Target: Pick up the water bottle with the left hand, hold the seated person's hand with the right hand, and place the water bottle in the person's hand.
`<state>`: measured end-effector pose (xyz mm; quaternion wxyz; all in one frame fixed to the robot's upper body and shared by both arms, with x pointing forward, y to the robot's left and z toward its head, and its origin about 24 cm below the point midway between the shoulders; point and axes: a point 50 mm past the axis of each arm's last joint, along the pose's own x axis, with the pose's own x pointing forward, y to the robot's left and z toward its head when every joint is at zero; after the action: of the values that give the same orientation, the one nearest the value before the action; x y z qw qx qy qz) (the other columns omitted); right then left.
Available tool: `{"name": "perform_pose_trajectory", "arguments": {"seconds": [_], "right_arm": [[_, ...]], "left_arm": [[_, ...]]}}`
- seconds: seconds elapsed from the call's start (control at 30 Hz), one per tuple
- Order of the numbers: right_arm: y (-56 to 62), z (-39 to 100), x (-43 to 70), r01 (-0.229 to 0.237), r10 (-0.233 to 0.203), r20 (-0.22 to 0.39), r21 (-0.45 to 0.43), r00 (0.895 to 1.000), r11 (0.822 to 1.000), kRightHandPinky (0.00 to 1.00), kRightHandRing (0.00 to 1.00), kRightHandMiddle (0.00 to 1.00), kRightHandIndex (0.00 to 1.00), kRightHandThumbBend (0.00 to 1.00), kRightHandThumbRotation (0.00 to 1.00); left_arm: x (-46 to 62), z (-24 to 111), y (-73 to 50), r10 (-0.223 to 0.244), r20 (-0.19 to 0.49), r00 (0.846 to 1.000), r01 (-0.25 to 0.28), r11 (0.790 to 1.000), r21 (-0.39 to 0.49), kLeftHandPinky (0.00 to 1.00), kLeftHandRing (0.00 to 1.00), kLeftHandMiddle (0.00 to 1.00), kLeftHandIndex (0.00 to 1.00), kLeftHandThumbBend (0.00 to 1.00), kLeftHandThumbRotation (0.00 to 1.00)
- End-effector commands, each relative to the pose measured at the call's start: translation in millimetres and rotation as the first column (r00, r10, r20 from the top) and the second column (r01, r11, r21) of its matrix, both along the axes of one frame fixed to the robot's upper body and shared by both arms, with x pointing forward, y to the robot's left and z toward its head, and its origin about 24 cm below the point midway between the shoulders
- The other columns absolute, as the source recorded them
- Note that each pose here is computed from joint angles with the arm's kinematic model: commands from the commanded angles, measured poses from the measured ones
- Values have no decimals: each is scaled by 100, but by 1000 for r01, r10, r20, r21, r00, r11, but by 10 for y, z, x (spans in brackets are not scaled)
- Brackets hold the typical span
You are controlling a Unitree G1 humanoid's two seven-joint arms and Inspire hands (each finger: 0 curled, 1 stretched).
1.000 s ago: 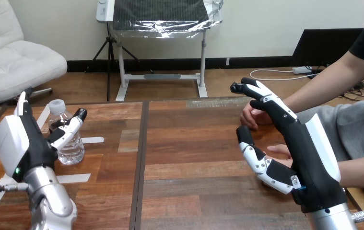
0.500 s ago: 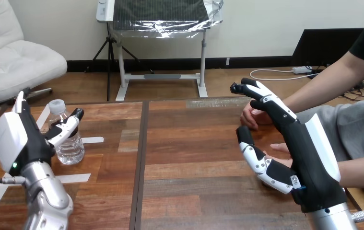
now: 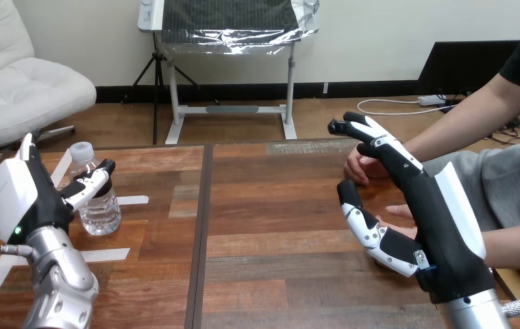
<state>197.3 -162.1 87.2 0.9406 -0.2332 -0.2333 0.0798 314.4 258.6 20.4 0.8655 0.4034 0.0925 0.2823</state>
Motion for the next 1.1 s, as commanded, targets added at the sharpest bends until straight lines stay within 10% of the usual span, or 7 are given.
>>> {"name": "perform_pose_trajectory", "arguments": {"seconds": [0.0,1.07], "right_arm": [[8,208,80,-19,21,95,-27,995,999,86,90,91,81,16,0],[2,227,74,-7,13,96,-60,995,998,87,89,90,81,18,0]], "left_arm": [[233,295,-4,-29,63,998,25,998,53,79,86,89,89,90,48],[385,285,-43,-126,-104,987,124,992,-17,72,82,86,87,92,60]]}}
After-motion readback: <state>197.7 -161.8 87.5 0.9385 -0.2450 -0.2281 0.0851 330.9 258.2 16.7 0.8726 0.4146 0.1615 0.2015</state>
